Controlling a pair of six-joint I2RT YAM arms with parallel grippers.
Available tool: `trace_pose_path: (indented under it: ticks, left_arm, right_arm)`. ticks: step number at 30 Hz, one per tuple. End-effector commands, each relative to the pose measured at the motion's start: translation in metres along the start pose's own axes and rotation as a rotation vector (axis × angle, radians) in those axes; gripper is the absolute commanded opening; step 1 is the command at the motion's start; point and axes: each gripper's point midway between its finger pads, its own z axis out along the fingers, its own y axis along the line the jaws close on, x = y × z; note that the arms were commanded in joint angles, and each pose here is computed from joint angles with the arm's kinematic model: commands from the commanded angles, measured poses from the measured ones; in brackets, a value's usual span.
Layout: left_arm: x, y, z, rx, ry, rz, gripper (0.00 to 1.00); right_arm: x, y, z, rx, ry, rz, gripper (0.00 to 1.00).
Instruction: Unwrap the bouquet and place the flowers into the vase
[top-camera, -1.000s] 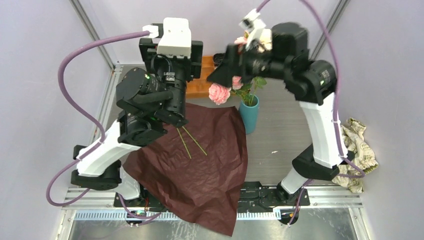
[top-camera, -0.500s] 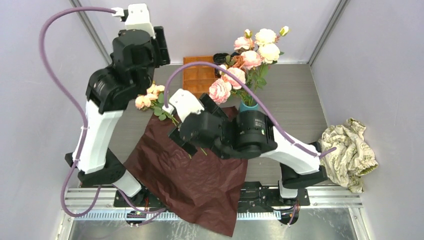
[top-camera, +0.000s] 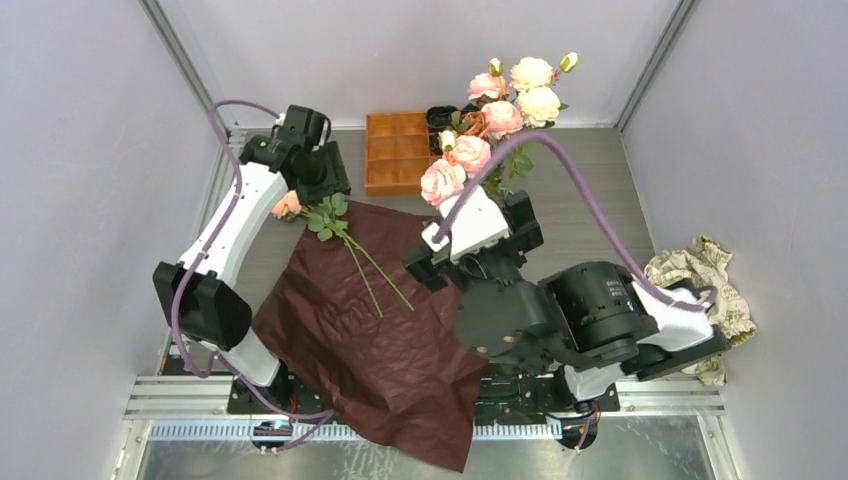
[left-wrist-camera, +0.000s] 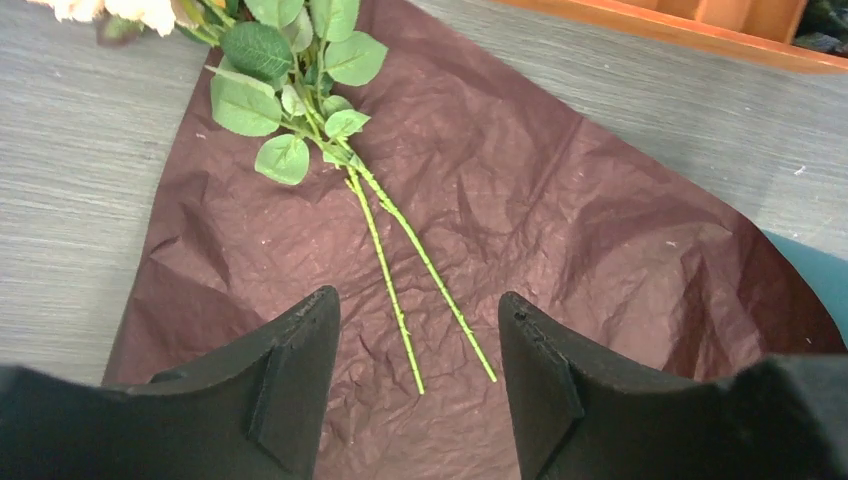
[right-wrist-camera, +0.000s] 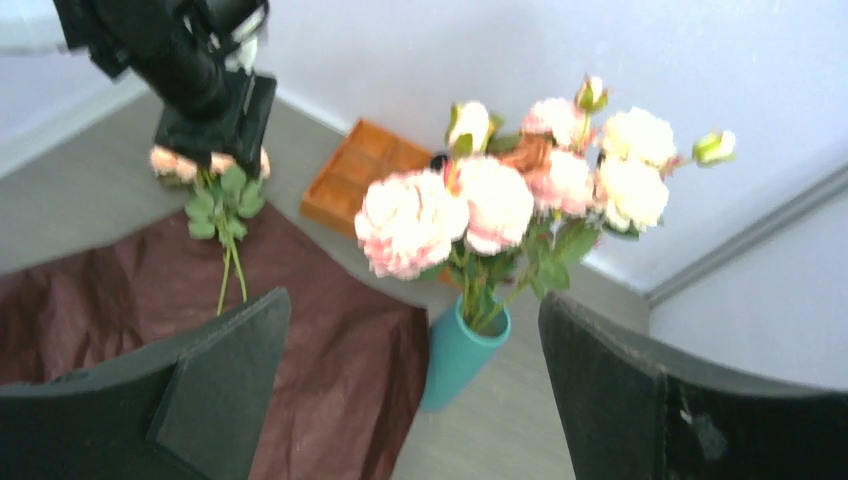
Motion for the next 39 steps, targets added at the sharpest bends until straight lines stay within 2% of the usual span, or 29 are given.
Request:
trace_pose_path:
  ticks: [1, 2, 3, 6, 8, 13, 20, 31, 35, 39]
  left_arm:
    - [-0.011, -0.005, 0.013, 0.097, -0.033, -0.096, 0.60]
    - [-0.006, -0.003, 0.023, 0.084, -0.014, -0.096, 0.60]
    - [-0.001, 0.000, 0.033, 0.066, 0.005, -0.100, 0.59]
    - [0.009, 0.007, 0.059, 0.024, 0.034, -0.117, 0.58]
    - [0.015, 0.013, 0.070, -0.007, 0.043, -0.135, 0.57]
    - [0.026, 0.024, 0.097, -0.051, 0.051, -0.200, 0.56]
    - [0.038, 0.047, 0.128, -0.121, 0.090, -0.253, 0.54]
    - [0.038, 0.082, 0.172, -0.187, 0.142, -0.326, 0.51]
    - [0.038, 0.086, 0.184, -0.198, 0.155, -0.331, 0.44]
    - [0.038, 0.085, 0.185, -0.188, 0.152, -0.336, 0.24]
  right_arm:
    - [-0.004, -0.061, -0.023, 0.311, 0.082, 0.166, 0.99]
    - [0.002, -0.063, -0.025, 0.251, 0.111, 0.143, 1.00]
    - [0.005, -0.066, -0.024, 0.228, 0.109, 0.208, 1.00]
    - [0.017, -0.090, -0.027, 0.309, 0.091, 0.232, 1.00]
    - [0.019, -0.098, -0.029, 0.354, 0.086, 0.185, 1.00]
    - [0.016, -0.090, -0.028, 0.346, 0.083, 0.118, 0.99]
    - [0.026, -0.097, -0.027, 0.336, 0.072, 0.140, 0.99]
    - [0.037, -0.108, -0.025, 0.309, 0.057, 0.167, 0.99]
    - [0.041, -0.112, -0.025, 0.297, 0.049, 0.194, 0.99]
    - [0.043, -0.114, -0.025, 0.296, 0.047, 0.204, 0.99]
